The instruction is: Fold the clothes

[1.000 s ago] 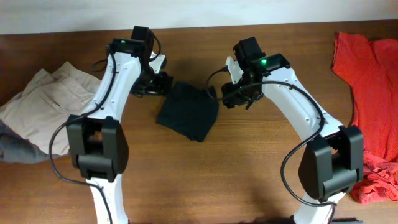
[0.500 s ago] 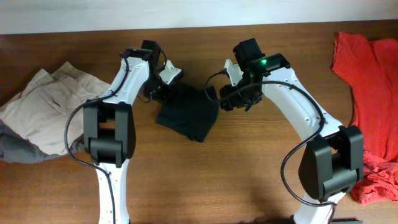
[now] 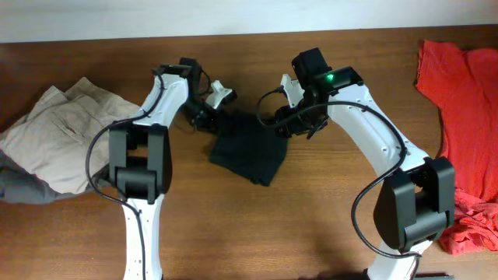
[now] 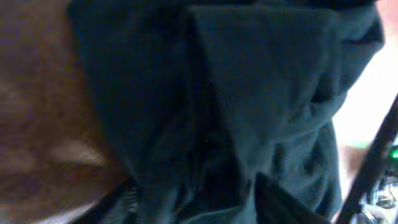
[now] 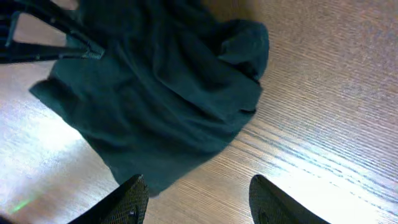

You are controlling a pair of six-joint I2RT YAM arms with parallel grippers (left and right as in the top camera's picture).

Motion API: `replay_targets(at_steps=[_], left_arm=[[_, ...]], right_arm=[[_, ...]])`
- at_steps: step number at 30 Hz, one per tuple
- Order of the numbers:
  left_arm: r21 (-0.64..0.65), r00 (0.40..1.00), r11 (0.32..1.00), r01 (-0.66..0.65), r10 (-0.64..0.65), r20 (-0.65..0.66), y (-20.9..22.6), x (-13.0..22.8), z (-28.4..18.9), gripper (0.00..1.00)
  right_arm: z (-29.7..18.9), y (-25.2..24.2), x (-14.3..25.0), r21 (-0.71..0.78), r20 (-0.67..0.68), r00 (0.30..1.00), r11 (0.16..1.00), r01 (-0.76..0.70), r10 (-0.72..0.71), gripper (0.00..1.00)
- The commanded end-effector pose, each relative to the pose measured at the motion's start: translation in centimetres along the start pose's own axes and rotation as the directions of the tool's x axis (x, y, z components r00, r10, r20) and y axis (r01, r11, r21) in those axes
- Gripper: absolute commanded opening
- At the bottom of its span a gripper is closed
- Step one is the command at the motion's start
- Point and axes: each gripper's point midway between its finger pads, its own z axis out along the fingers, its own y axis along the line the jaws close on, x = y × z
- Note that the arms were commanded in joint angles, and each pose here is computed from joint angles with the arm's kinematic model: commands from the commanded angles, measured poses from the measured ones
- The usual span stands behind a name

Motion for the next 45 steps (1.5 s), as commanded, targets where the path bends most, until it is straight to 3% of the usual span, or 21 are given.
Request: replay_targets(at_steps=[1,3,7,11,15,17,23,28,30,45], left_arm=[[0.054,1.0,0.998,0.015,-0.014,-0.017,-0.2,0.6,1.1,0.4],[0.061,0.999,0.998,0.024,-0.023,-0.026,-0.4,0.8,1.1,0.38],[0.07,0.998,0.997,0.042,-0.039,-0.045,-0.7,1.3,1.1,0.35],[0.125,0.997,0.99,0.07,-0.064,-0.051,-1.8,1.5,1.0,0.31],[0.153,0.994,0.983,0.098,-0.088,-0.072,-2.5,2.0,0.9,0.3],[0.156,0.992,0.982,0.107,-0.095,-0.08,-2.6,2.2,0.8,0.32],[0.115,0.987,0.984,0.133,-0.122,-0.101,-1.9,2.6,0.8,0.67],[-0.062,0.954,0.962,0.264,-0.27,-0.131,2.3,4.3,-0.5,0.71],[-0.062,0.952,0.959,0.276,-0.282,-0.117,2.9,4.4,-0.9,0.73],[-0.045,0.963,0.988,0.148,-0.155,-0.222,-2.3,3.8,4.2,0.77]], right_arm=[[-0.8,0.6,-0.1,-0.011,0.021,1.0,1.0,0.021,-0.021,0.58],[-0.7,0.7,0.0,-0.019,0.016,1.0,1.0,0.016,-0.015,0.57],[0.5,1.7,1.0,-0.097,-0.032,0.999,0.995,-0.016,0.013,0.38],[2.8,1.0,2.6,-0.08,-0.103,0.979,0.98,-0.182,0.174,0.15],[5.2,0.3,4.0,-0.047,-0.157,0.93,0.938,-0.344,0.333,0.04],[6.0,0.1,4.6,-0.039,-0.173,0.914,0.924,-0.379,0.368,0.04],[8.5,-0.4,5.6,-0.043,-0.171,0.873,0.881,-0.47,0.457,0.04],[10.3,-0.9,7.1,-0.03,-0.181,0.843,0.854,-0.52,0.507,0.04],[10.6,-1.0,7.5,-0.024,-0.189,0.84,0.852,-0.522,0.509,0.04],[10.8,-1.1,7.4,-0.027,-0.179,0.83,0.841,-0.54,0.528,0.04]])
